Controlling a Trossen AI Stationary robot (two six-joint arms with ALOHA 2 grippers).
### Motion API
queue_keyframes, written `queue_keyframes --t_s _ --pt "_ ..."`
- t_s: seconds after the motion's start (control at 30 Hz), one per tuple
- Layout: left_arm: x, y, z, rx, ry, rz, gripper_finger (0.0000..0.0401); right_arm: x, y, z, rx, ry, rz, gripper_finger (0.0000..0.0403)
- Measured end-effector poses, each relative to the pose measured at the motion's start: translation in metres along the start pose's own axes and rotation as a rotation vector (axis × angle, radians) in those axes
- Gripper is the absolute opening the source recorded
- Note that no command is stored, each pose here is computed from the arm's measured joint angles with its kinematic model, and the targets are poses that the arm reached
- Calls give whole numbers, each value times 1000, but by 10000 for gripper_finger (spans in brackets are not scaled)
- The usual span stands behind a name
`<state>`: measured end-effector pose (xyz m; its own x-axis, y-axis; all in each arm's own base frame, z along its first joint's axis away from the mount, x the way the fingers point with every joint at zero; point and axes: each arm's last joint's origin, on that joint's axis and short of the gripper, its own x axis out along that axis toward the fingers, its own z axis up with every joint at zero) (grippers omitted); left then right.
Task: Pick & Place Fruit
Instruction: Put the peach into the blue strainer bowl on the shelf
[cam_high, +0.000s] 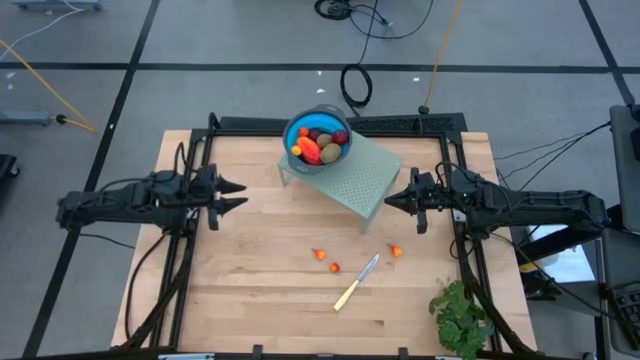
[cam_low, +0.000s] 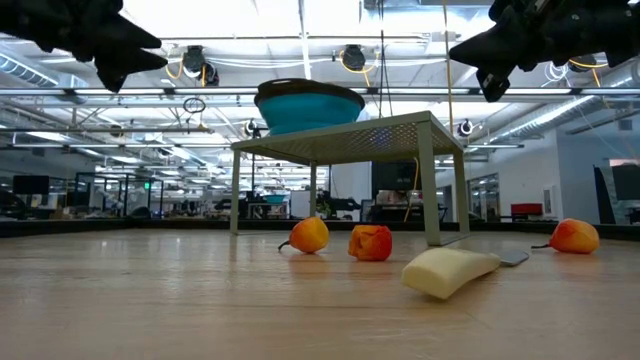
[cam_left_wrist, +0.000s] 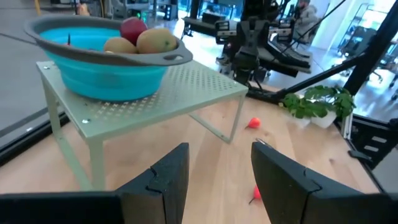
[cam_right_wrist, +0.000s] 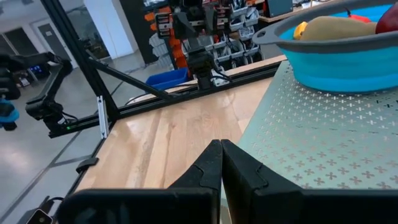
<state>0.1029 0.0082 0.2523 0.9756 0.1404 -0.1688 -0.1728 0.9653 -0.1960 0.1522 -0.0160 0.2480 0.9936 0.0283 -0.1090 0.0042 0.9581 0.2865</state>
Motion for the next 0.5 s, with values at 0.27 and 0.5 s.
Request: queue_keyframes --t_s 0.27,0.5 --pt "-5 4 -18 0 -23 -4 175 0 0 1 21 -6 2 0" --pt "-6 7 -28 1 -26 -5 175 0 2 6 35 -14 8 0"
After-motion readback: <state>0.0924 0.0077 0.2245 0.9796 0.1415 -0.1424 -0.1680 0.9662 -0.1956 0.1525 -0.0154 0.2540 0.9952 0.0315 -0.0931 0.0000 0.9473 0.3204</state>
